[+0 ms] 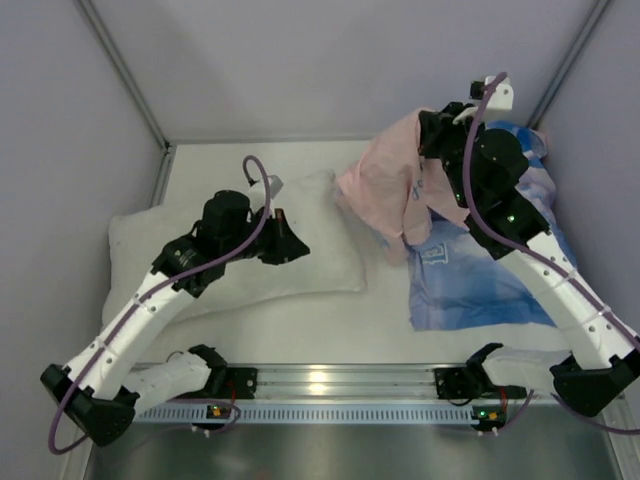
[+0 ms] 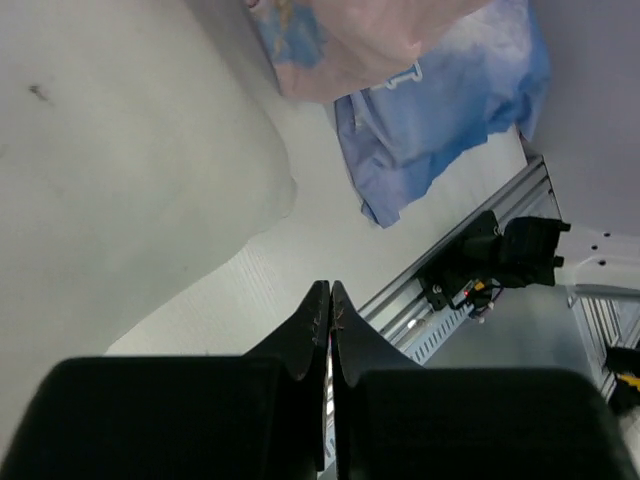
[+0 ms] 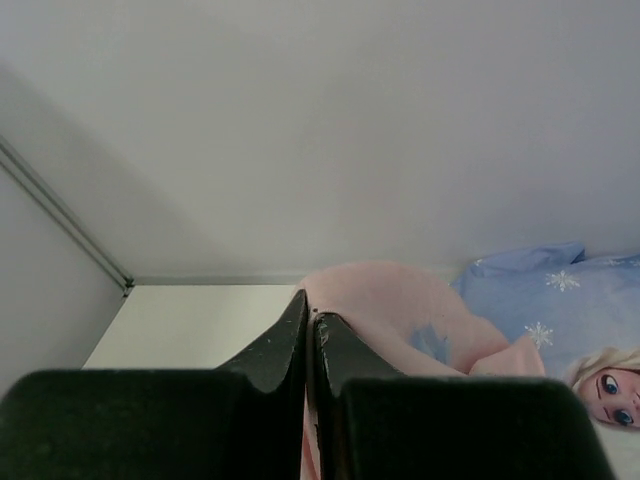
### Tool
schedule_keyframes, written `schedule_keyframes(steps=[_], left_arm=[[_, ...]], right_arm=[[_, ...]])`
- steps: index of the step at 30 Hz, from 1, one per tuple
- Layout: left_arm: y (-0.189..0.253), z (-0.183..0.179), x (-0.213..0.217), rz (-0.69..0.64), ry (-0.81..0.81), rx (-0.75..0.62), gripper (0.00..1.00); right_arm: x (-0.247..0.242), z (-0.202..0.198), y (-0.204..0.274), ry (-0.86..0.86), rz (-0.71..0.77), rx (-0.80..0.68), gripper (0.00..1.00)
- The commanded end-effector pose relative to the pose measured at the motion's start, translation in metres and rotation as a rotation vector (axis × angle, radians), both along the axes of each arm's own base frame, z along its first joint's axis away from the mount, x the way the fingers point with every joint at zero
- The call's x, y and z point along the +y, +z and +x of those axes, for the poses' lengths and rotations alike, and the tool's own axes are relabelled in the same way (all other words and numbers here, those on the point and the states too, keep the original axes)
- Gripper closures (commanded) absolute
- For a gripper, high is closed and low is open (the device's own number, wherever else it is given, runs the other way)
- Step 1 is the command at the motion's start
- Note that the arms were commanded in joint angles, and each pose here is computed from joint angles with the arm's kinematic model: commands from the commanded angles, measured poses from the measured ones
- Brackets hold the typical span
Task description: Remove the pillowcase from the pillow
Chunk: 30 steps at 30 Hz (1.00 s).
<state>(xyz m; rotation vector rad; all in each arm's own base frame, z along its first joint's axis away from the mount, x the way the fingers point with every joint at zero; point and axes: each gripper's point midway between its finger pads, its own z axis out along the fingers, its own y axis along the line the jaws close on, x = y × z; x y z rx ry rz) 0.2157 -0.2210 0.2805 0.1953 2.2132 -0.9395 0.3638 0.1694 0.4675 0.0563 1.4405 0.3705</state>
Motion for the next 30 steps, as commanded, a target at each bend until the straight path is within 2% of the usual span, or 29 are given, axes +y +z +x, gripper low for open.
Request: schedule_keyframes(steps=[1,5,7,8,10,11,15,18,20,23,25,30], left_arm=[[-0.021,-0.009,-0.036,-0.049,-0.160,0.056,1.00],[-0.094,-0.006,-0.053,0.096,-0.149,0.224,1.00],[-0.120,0.000,-0.058,0.168,-0.136,0.264,1.00],[-0.148,0.006,-0.058,0.228,-0.118,0.322,1.00],[-0.168,0.016,-0.062,0.278,-0.107,0.354,1.00],[-0.195,0.023,-0.060,0.342,-0.082,0.400,1.00],[-0.220,0.067,-0.049,0.395,0.044,0.446,1.00],[-0.206,0.122,-0.017,0.298,0.207,0.472,1.00],[-0.187,0.167,0.024,0.254,0.355,0.434,1.00],[-0.162,0.205,0.081,0.195,0.516,0.409,1.00],[-0.151,0.218,0.110,0.183,0.583,0.394,1.00],[-0.141,0.224,0.151,0.150,0.680,0.399,1.00]], right_arm=[[-0.013,-0.032,0.039,0.044,0.066,-0.080,1.00],[-0.020,-0.051,0.047,0.073,0.091,-0.093,1.00],[-0.016,-0.063,0.057,0.127,0.114,-0.106,1.00],[-0.015,-0.066,0.058,0.144,0.118,-0.103,1.00],[-0.008,-0.076,0.066,0.205,0.140,-0.116,1.00],[-0.007,-0.081,0.070,0.229,0.148,-0.120,1.00],[-0.001,-0.088,0.071,0.270,0.155,-0.110,1.00],[0.007,-0.089,0.064,0.312,0.147,-0.086,1.00],[0.016,-0.088,0.056,0.347,0.136,-0.066,1.00],[0.029,-0.082,0.044,0.380,0.116,-0.028,1.00],[0.038,-0.077,0.040,0.399,0.109,-0.013,1.00],[0.072,-0.066,0.038,0.512,0.083,0.010,1.00]])
